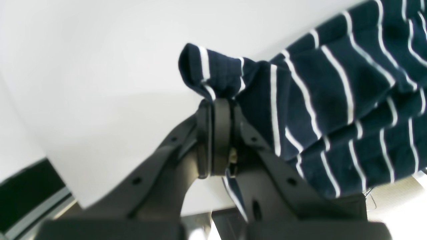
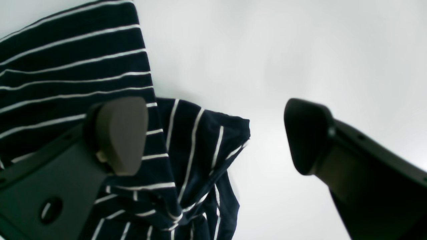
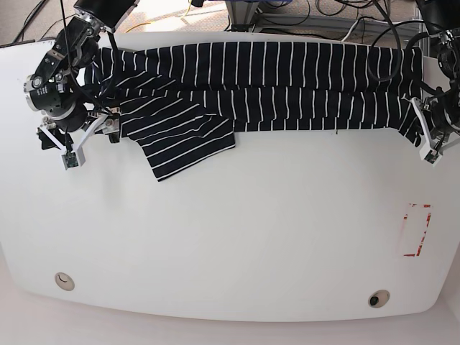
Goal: Layout the t-shirt on the table in an organized manner, then fold the t-shirt properly
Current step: 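Hold the folded shirt ends with both grippers and straighten the fold, then pull the folded shirt toward the robot with both grippers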
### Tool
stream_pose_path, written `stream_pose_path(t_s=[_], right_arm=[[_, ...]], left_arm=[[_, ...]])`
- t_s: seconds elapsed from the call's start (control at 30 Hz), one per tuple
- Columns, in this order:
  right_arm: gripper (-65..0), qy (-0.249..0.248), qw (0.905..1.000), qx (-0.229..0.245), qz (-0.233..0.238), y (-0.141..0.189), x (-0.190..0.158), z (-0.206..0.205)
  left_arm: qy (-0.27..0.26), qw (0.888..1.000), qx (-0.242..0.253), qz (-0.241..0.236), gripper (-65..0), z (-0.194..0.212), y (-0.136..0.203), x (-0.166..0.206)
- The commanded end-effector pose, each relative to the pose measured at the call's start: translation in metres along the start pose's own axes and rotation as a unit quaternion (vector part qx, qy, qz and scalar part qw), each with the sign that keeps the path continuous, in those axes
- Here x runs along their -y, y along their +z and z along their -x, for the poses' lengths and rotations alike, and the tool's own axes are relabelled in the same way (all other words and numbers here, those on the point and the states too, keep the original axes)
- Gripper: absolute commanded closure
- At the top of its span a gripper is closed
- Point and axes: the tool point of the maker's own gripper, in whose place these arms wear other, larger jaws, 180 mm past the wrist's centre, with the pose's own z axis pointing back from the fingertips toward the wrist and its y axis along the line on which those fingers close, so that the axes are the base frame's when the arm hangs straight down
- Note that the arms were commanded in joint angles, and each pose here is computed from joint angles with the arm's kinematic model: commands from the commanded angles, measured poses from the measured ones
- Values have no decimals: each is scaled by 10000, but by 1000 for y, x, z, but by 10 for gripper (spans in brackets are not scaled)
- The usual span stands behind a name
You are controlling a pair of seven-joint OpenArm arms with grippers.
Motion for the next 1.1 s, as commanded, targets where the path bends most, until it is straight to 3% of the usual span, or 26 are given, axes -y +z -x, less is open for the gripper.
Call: stream_pose_path(t_s=[0.0, 0.33, 0.7, 1.07], right_arm=[[-610, 62, 9997, 239, 71, 4, 4, -14], [-609, 23, 9998, 180, 20, 0, 3, -10], [-609, 18, 9998, 188, 11, 0, 3, -10], [-609, 24, 9997, 254, 29, 0, 5, -16]], left_arm=[[-90, 9998, -27, -158, 0, 1, 8, -8], [-103, 9997, -191, -86, -8, 14, 6, -2], [-115, 9991, -396, -25, -249, 28, 5, 3], [-502, 9924, -1122, 34, -260, 65, 11, 2]])
